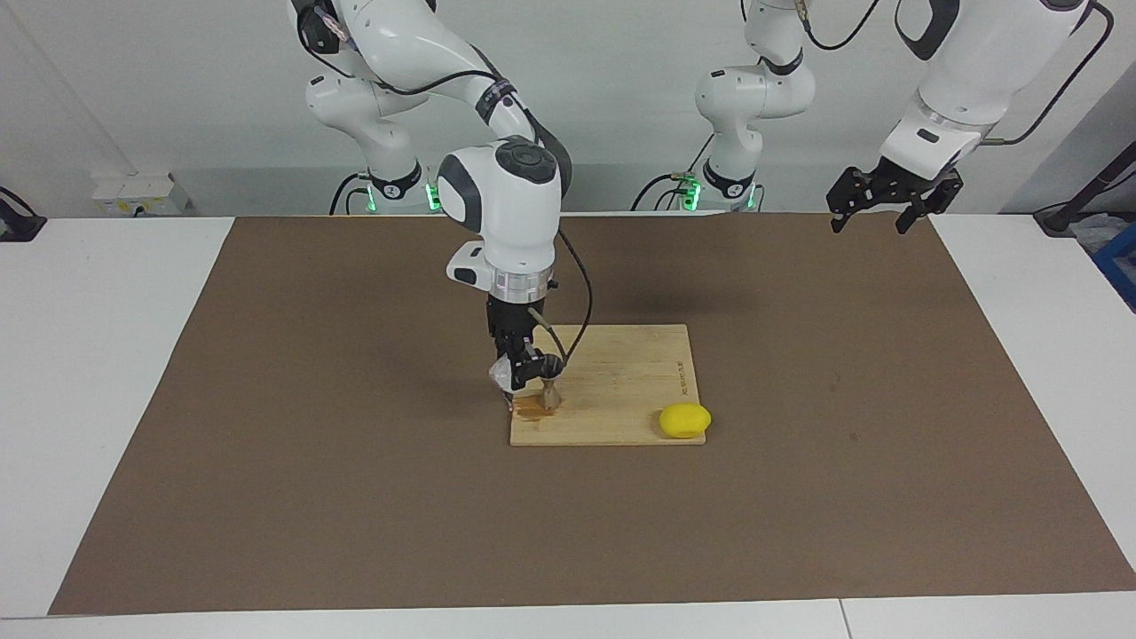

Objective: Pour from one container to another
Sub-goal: 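Tilt the glass cup with the right gripper to pour into the metal cup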

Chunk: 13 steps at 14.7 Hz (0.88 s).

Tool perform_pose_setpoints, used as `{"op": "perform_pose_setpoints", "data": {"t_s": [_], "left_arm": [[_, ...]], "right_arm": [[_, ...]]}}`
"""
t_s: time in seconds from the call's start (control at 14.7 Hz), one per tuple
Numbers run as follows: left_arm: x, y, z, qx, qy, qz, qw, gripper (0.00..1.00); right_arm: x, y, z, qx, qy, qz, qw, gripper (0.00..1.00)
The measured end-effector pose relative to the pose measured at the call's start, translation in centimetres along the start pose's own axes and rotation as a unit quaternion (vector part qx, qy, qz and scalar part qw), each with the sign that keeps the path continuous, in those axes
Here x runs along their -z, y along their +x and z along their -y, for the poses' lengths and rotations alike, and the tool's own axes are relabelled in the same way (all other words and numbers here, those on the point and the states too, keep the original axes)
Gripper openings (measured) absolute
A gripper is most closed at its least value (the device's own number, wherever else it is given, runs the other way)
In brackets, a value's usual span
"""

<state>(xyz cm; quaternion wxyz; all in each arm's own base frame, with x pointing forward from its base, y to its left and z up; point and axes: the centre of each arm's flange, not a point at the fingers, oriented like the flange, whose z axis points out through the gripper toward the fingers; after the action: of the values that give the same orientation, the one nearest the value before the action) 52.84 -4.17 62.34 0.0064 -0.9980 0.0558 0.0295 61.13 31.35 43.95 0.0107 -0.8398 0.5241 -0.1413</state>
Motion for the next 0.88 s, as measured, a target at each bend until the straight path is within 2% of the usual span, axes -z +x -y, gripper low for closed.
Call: {"op": "perform_pose_setpoints", "data": {"t_s": [0.61, 0.88], "left_arm": [[0.0, 0.0, 0.0, 0.000, 0.000, 0.000, 1.000, 1.00], [0.0, 0.0, 0.0, 0.000, 0.000, 0.000, 1.000, 1.00]], "right_arm": [[0.6, -2.0, 0.1, 0.064, 0.010, -0.039, 0.997, 0.50], [0.6, -2.2, 0.1, 0.080, 0.011, -0.047, 0.996, 0.50]]}}
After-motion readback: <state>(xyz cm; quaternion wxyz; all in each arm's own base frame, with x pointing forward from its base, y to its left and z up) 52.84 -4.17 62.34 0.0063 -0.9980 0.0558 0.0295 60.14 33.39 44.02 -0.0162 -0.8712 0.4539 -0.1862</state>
